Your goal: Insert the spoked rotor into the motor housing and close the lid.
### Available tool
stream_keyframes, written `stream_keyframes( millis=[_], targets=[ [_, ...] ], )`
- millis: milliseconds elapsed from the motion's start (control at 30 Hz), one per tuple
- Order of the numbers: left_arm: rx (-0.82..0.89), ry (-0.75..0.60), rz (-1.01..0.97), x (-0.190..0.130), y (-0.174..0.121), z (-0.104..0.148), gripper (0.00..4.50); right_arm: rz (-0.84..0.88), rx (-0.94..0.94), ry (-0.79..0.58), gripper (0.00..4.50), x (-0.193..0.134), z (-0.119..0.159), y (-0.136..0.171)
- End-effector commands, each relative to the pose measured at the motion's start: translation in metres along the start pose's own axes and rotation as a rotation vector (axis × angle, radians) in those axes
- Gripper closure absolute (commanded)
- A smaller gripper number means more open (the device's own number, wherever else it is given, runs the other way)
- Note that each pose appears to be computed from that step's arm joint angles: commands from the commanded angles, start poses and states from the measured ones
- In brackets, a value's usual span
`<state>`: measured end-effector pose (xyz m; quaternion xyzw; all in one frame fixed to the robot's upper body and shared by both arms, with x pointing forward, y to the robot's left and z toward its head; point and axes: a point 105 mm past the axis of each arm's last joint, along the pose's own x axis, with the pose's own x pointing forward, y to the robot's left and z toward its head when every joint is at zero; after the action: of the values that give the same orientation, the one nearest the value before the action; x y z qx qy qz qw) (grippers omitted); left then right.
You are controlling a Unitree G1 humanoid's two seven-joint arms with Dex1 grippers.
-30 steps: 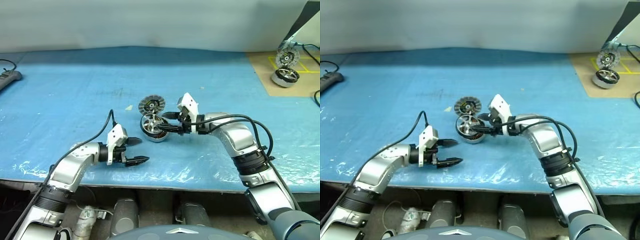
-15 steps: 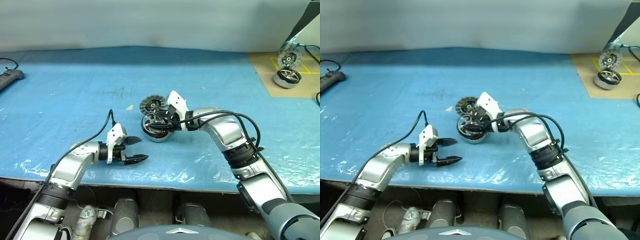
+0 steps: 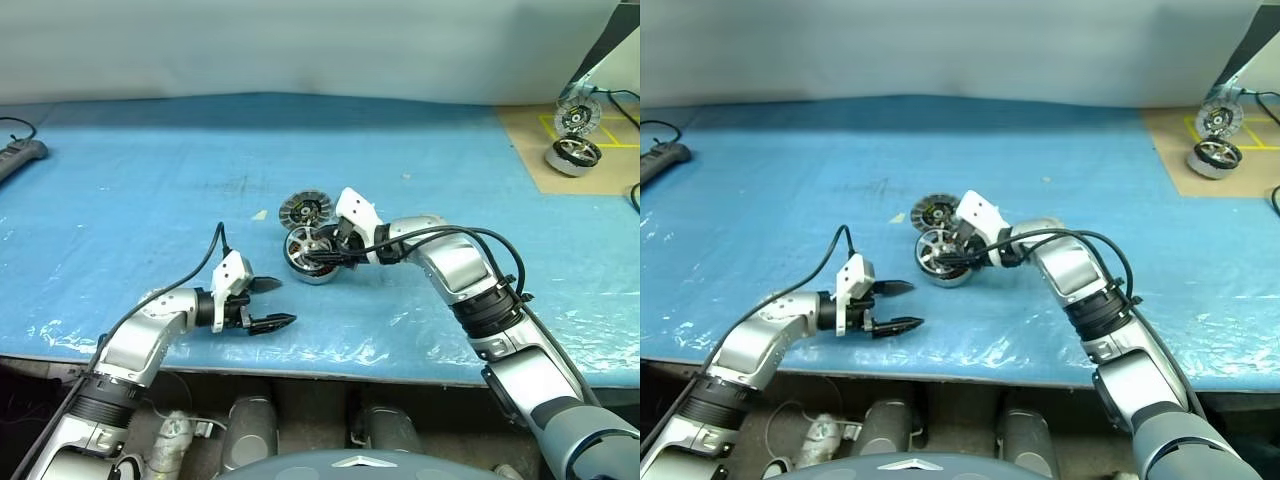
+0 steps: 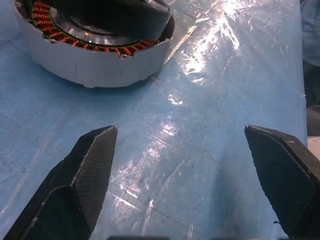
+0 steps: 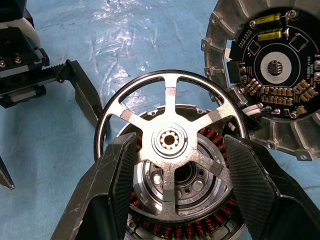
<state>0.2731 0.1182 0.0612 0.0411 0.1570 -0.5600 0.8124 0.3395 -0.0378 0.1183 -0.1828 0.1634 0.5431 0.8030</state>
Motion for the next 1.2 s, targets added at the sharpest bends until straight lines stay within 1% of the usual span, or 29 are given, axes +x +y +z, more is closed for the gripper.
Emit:
stream_keyframes(
  millis=[33, 100, 167, 200, 233, 267, 433, 600, 767, 900, 1100, 1200],
  targets=[
    [0.025, -0.029, -0.005, 0.003, -0.003, 0.007, 0.11, 0.005, -0.027, 0.015, 1.59, 0.000, -0.001, 0.003],
    [0.023, -0.025, -0.003, 0.006, -0.002, 0.003, 0.11, 0.009, -0.023, 0.016, 1.96, 0.001, -0.002, 0.004],
    [0.022, -0.023, -0.001, 0.006, 0.000, 0.000, 0.11, 0.010, -0.024, 0.015, 2.46, 0.001, -0.002, 0.004],
    [0.023, -0.023, 0.000, 0.007, 0.001, -0.001, 0.11, 0.010, -0.025, 0.014, 2.89, 0.001, -0.002, 0.004],
    [0.024, -0.024, 0.001, 0.007, 0.001, 0.000, 0.11, 0.009, -0.025, 0.015, 3.20, 0.001, -0.002, 0.004],
    [0.026, -0.025, 0.000, 0.007, 0.001, 0.001, 0.11, 0.007, -0.026, 0.016, 3.29, 0.001, -0.002, 0.004],
    [0.040, -0.039, -0.008, 0.013, -0.005, 0.020, 0.11, 0.001, -0.016, 0.018, 3.29, 0.000, -0.004, 0.002],
    [0.035, -0.044, -0.009, 0.009, -0.008, 0.030, 0.11, 0.036, 0.008, -0.119, 3.29, -0.014, 0.016, 0.005],
    [0.027, -0.036, -0.006, -0.003, -0.006, 0.027, 0.11, 0.052, 0.044, -0.202, 3.29, -0.027, 0.024, 0.006],
    [0.026, -0.033, -0.012, -0.003, -0.008, 0.024, 0.11, 0.036, 0.059, -0.230, 3.29, -0.031, 0.027, 0.005],
    [0.030, -0.031, -0.021, 0.002, -0.011, 0.023, 0.11, 0.008, 0.098, -0.241, 3.29, -0.030, 0.024, 0.000],
    [0.029, -0.028, -0.021, 0.003, -0.008, 0.020, 0.11, 0.001, 0.127, -0.227, 3.29, -0.026, 0.015, -0.001]
  ],
)
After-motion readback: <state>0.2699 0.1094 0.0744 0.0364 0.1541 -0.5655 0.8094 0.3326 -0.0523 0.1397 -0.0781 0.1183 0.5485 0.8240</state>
